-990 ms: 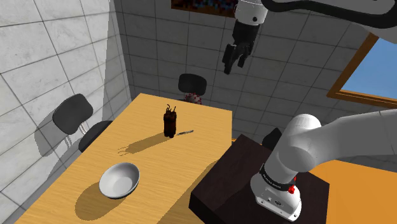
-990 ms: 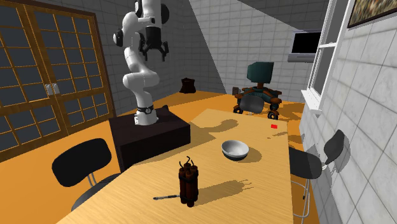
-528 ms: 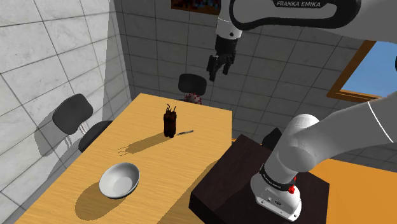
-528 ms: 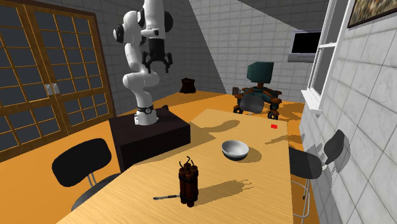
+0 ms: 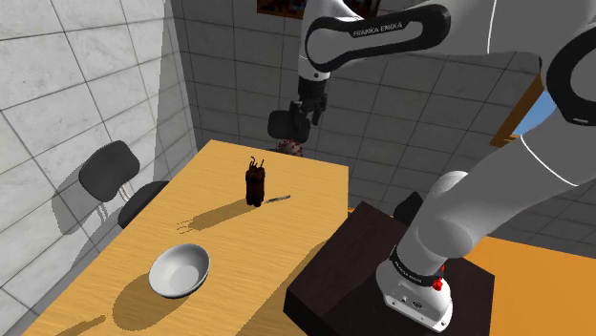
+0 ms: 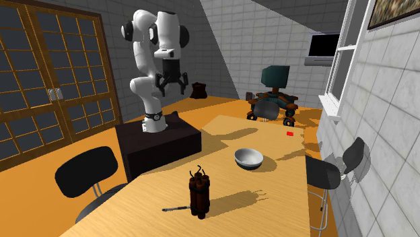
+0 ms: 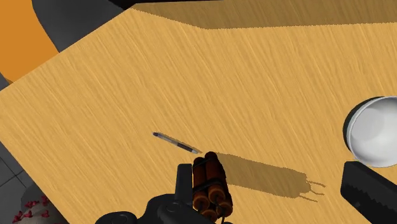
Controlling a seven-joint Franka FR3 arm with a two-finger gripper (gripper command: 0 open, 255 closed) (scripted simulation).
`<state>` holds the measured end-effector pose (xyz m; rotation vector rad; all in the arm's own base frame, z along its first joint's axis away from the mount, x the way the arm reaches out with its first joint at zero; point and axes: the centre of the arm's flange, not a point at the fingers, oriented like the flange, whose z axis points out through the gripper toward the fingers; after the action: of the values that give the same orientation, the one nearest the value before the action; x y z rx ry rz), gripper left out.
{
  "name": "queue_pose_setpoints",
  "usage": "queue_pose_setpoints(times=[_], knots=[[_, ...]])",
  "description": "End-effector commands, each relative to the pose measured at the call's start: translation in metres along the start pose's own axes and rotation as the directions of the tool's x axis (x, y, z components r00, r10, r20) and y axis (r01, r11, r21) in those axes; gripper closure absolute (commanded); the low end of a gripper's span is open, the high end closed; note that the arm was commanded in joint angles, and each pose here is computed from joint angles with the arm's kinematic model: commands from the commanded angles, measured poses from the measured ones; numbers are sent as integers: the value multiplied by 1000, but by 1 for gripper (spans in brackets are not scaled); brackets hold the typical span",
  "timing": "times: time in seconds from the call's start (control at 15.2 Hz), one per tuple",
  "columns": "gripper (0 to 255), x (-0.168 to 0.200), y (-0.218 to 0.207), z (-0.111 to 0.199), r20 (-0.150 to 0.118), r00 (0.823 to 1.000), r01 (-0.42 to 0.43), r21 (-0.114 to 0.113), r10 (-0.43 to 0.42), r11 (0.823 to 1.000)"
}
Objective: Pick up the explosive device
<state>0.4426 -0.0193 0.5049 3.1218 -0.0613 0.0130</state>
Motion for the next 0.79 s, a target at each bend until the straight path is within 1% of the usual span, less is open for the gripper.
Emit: queue_pose_setpoints(times=[0.0, 0.73], knots=[[0, 23, 5, 17, 9, 1000, 2, 6, -3, 1000], [0, 129, 14, 125, 60, 998, 16, 43, -18, 999]])
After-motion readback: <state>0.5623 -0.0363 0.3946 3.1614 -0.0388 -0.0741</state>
